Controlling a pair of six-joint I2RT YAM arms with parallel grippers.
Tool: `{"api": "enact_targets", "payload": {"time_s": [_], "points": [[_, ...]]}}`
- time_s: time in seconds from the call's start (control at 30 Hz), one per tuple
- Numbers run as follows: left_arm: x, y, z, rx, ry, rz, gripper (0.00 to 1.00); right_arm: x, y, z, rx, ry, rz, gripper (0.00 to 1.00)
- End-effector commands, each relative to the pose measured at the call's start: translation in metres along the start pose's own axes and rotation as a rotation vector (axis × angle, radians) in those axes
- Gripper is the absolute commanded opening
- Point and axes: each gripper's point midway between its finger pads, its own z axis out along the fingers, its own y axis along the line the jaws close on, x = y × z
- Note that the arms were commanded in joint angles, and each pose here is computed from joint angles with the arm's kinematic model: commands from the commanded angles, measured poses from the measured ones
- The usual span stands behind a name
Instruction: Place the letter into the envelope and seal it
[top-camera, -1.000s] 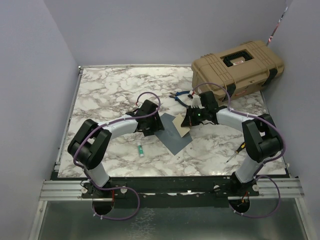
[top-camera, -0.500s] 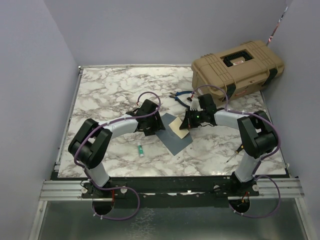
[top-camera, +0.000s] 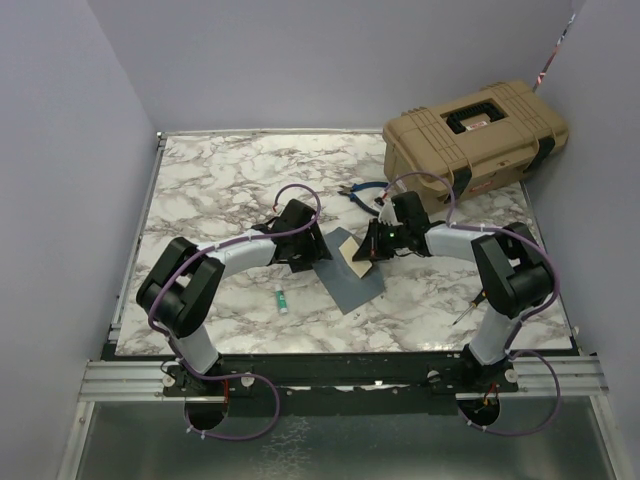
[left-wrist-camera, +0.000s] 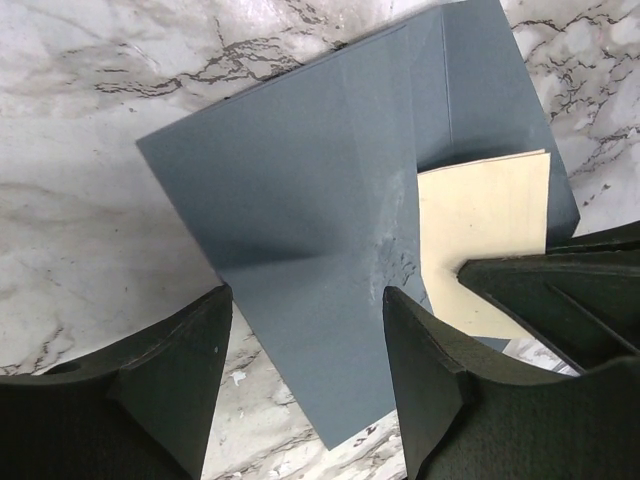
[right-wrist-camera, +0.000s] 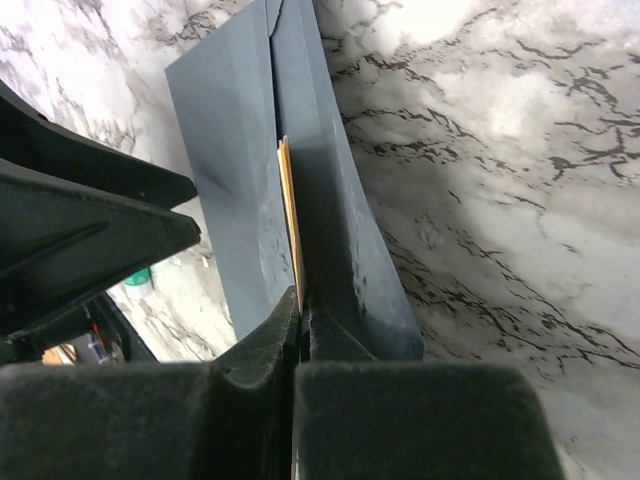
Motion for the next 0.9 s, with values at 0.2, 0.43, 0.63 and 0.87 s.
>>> {"api": "enact_targets", "payload": {"time_s": [0.2,0.43,0.63,0.87], "points": [[0.029,0.036,0.002,-0.092,0.07,-0.036,0.65,-0.002,0.007,0.001,0.06,-0.052,0.005,0.14],[0.031,0.039,-0.005,-0.088,0.061,-0.041,0.68,-0.009,0.008,-0.019,0.13,-0.11,-0.009,0.53],[0.037,0.038,-0.006,-0.073,0.091,-0.044,0.68,0.008,-0.002,-0.015,0.204,-0.052,-0.003,0.59],[0.053,0.043,-0.001,-0.077,0.16,-0.061,0.68,0.034,-0.013,-0.001,0.251,0.03,0.04,0.59]]}}
